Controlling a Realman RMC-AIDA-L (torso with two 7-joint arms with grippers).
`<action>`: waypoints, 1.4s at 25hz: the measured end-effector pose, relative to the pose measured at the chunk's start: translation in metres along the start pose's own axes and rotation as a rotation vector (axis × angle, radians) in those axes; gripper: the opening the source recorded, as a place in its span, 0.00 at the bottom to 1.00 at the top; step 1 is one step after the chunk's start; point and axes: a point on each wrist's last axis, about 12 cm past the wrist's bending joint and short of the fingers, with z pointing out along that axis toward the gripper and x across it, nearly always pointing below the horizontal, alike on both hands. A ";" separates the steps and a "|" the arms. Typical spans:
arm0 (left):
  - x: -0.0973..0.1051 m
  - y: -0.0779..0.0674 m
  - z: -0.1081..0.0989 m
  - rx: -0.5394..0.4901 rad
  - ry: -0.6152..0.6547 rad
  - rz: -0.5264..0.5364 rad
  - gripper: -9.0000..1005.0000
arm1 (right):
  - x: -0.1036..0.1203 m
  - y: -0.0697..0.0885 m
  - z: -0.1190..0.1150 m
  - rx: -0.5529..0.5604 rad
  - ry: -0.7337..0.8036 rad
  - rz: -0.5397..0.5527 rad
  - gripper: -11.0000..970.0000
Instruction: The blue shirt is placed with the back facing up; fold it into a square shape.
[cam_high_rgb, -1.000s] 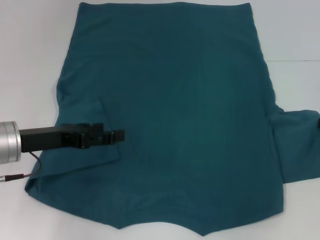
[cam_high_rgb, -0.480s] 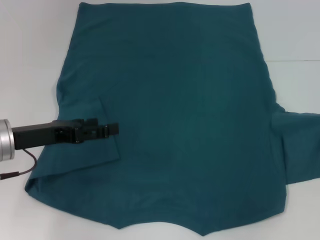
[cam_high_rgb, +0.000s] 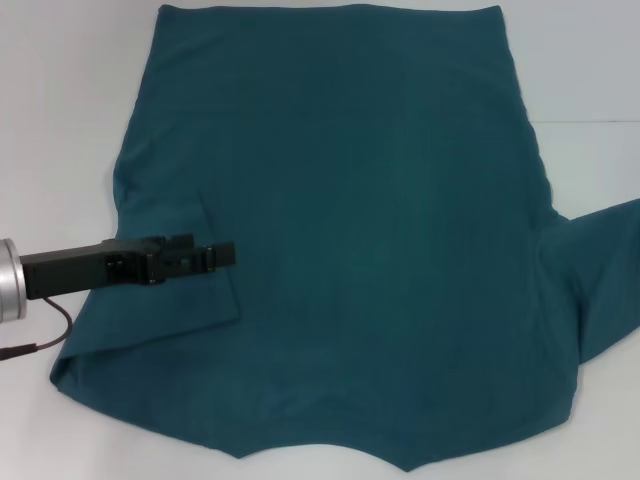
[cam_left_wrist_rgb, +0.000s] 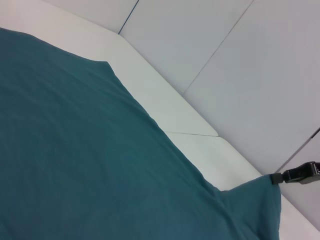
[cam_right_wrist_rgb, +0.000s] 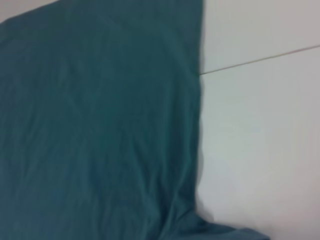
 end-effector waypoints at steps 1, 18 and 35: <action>0.000 0.000 0.000 0.000 0.000 -0.001 0.95 | -0.002 0.002 0.000 0.000 0.007 -0.008 0.01; -0.003 0.001 -0.004 -0.004 -0.041 -0.011 0.95 | -0.018 0.016 -0.016 -0.017 0.024 -0.028 0.01; -0.004 0.002 -0.007 -0.008 -0.073 -0.031 0.95 | -0.015 0.040 -0.002 -0.078 0.100 -0.066 0.01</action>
